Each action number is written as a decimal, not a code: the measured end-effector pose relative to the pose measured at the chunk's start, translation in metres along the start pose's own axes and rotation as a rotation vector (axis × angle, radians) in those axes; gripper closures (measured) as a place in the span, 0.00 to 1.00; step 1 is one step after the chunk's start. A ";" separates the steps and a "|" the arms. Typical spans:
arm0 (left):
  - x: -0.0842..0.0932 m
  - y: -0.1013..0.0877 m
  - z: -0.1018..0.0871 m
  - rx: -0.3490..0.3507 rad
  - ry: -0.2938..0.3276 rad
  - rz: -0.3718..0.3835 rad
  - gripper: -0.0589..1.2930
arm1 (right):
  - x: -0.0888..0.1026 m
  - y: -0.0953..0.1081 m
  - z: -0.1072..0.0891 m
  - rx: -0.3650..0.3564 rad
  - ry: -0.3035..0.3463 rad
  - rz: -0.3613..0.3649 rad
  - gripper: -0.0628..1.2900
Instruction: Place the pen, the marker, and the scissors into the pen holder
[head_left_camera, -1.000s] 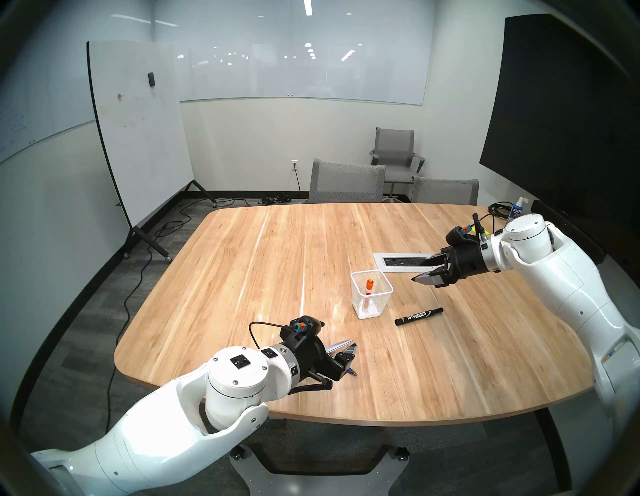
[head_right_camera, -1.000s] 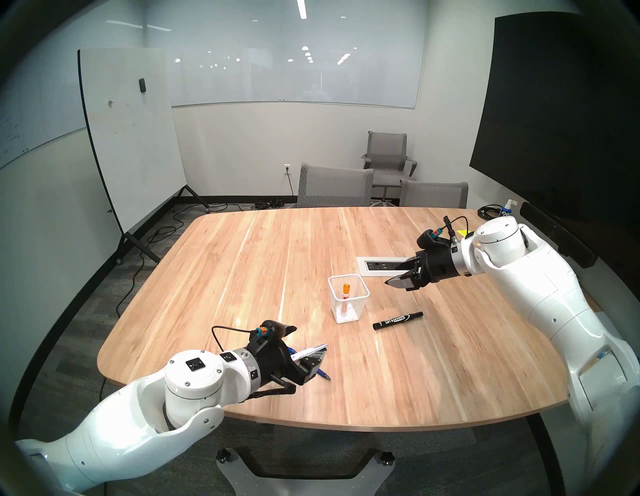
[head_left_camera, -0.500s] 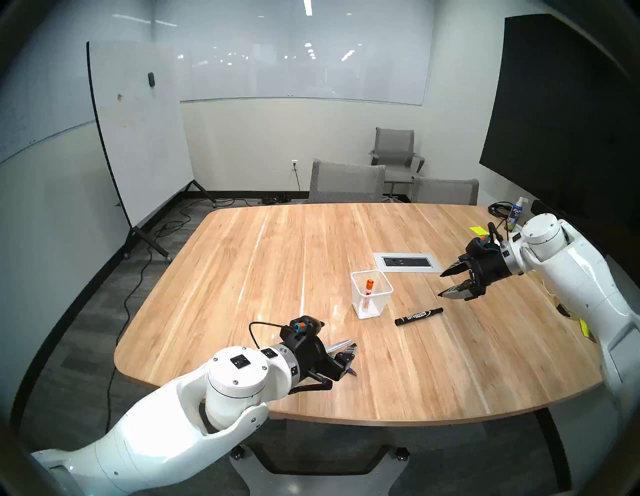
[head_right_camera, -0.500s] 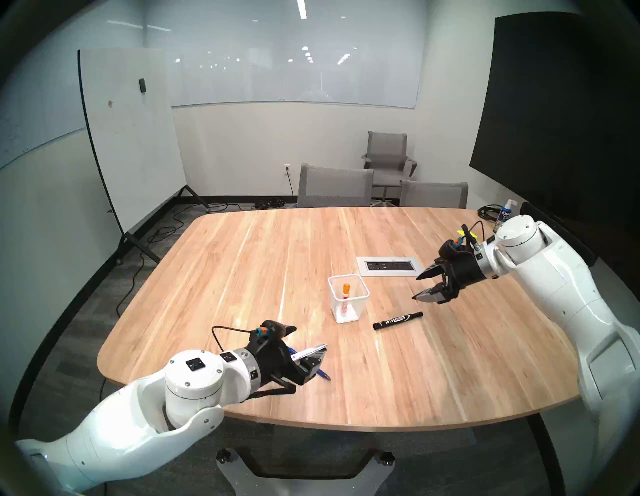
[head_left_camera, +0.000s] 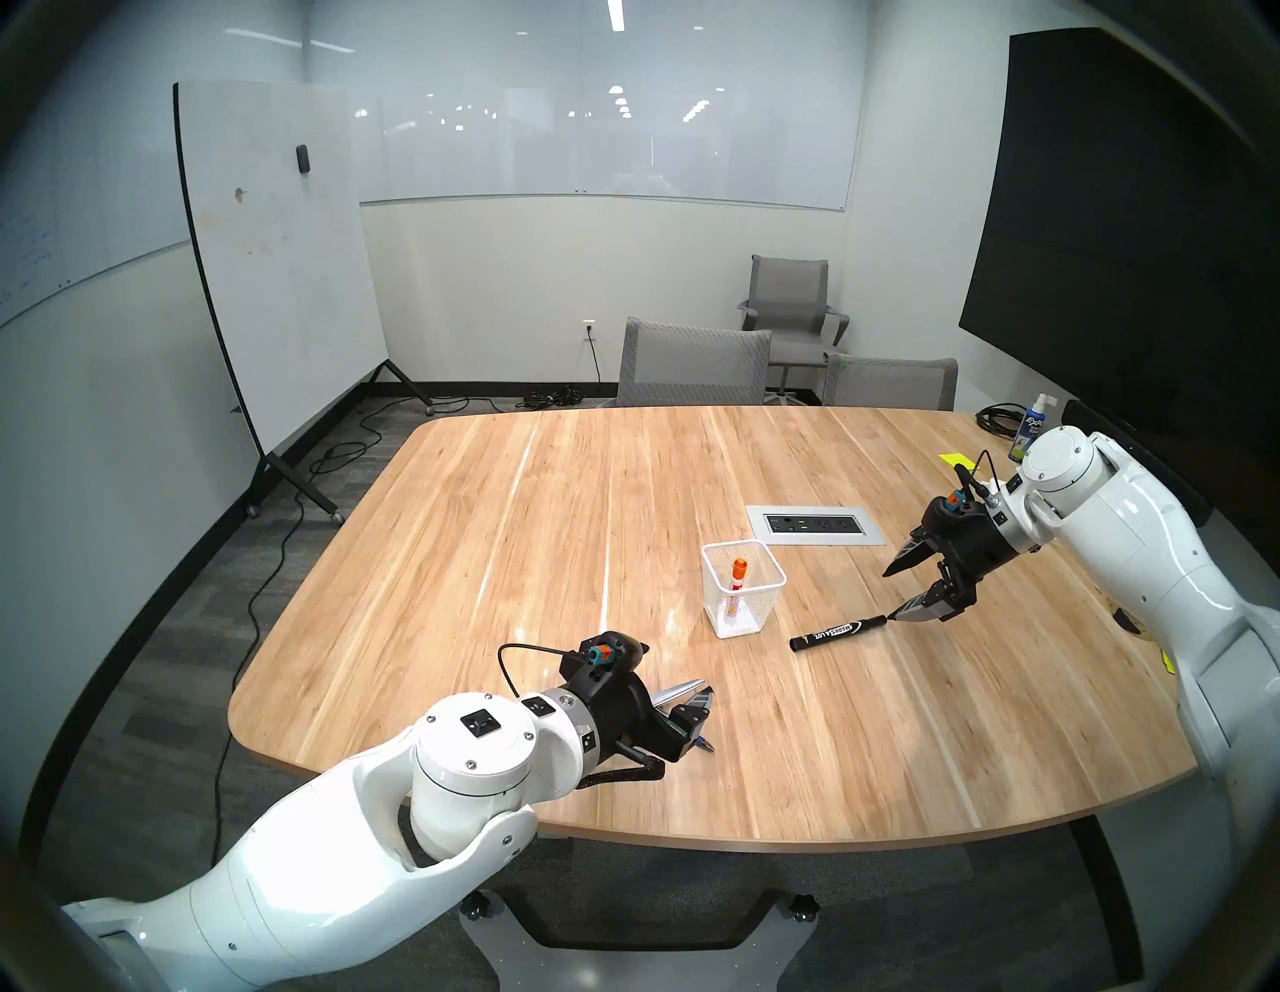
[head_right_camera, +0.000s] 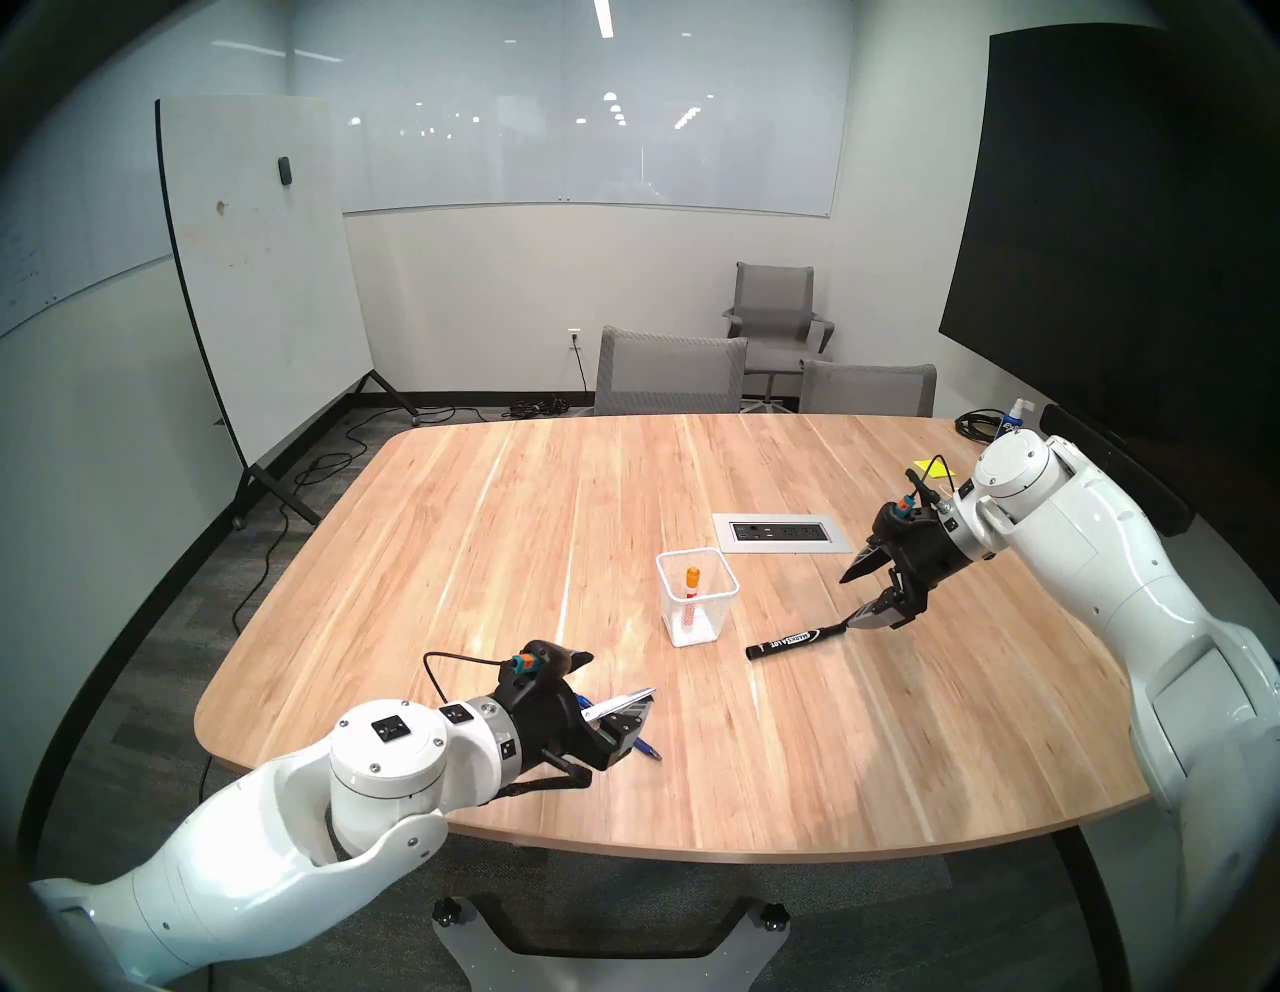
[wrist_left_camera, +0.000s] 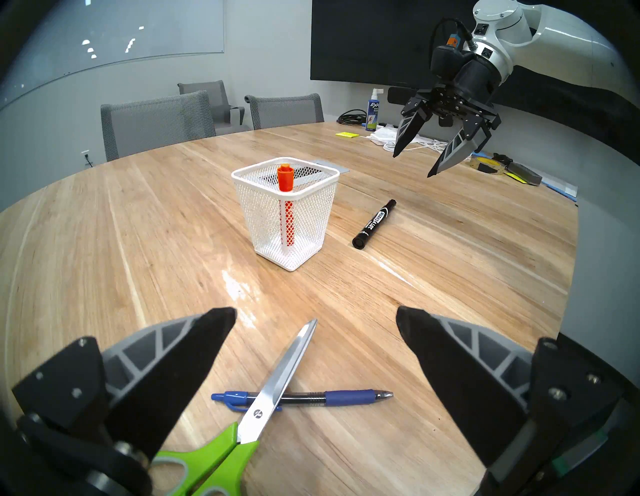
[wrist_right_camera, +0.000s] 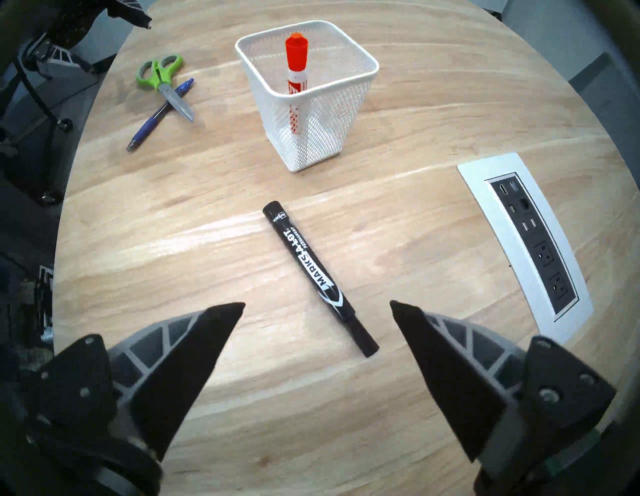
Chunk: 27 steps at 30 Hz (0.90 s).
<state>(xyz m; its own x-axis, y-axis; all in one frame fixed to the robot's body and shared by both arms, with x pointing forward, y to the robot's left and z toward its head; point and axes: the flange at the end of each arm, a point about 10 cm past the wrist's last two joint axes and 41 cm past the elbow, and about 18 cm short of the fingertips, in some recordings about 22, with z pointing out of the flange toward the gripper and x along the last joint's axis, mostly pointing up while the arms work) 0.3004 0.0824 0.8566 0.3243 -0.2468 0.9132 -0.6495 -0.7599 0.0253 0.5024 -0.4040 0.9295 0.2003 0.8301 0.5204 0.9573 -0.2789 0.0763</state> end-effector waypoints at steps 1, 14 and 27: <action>0.000 0.000 0.000 0.000 0.000 0.000 0.03 | 0.001 0.001 0.002 0.005 -0.005 -0.004 0.07; 0.000 0.000 0.000 0.000 0.000 0.000 0.03 | 0.007 0.006 0.025 0.062 -0.069 -0.027 0.07; 0.000 0.000 0.000 0.000 0.000 0.000 0.03 | 0.003 0.009 0.043 0.098 -0.086 0.001 0.07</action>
<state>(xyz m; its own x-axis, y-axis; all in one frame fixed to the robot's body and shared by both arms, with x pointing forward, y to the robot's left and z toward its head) 0.3005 0.0824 0.8566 0.3242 -0.2469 0.9132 -0.6495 -0.7600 0.0251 0.5205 -0.3830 0.8957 0.2140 0.8693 0.4456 0.9721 -0.2343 -0.0098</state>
